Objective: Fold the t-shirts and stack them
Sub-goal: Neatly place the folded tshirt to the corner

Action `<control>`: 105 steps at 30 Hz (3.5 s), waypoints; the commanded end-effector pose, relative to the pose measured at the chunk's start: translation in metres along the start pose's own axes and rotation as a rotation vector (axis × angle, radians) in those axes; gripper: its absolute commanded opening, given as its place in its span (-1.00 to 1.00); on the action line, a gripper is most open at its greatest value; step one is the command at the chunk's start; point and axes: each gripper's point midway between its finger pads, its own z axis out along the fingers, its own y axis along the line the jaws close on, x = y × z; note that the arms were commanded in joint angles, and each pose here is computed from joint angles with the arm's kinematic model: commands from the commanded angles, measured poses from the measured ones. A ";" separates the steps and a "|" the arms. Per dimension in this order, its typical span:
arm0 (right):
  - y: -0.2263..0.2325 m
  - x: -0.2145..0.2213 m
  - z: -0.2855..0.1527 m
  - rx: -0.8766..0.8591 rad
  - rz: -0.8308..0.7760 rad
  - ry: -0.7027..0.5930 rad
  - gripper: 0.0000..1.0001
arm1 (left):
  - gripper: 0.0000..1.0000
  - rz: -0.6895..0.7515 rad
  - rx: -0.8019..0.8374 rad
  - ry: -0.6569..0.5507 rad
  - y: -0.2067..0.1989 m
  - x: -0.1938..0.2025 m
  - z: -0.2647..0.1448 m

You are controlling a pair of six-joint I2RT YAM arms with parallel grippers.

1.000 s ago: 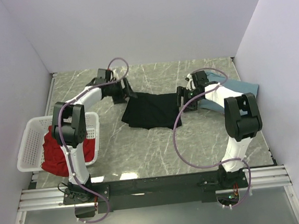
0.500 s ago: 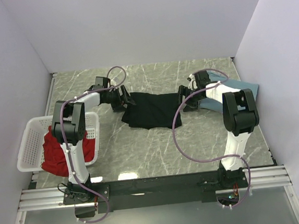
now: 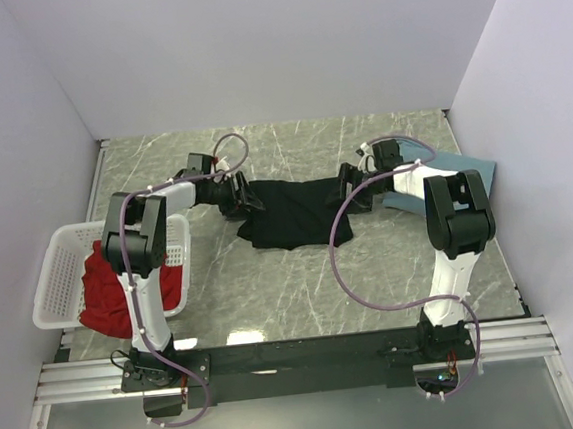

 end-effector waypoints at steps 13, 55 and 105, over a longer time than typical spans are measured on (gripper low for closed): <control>-0.010 0.048 0.044 0.078 0.016 0.127 0.09 | 0.03 -0.025 0.052 0.124 -0.005 0.032 0.016; 0.010 -0.094 -0.183 0.682 -0.149 -0.178 -1.00 | 0.47 0.005 0.082 0.041 -0.010 0.007 -0.006; -0.067 -0.123 -0.310 0.799 0.021 -0.381 -1.00 | 0.47 0.006 0.066 0.085 0.002 0.020 -0.002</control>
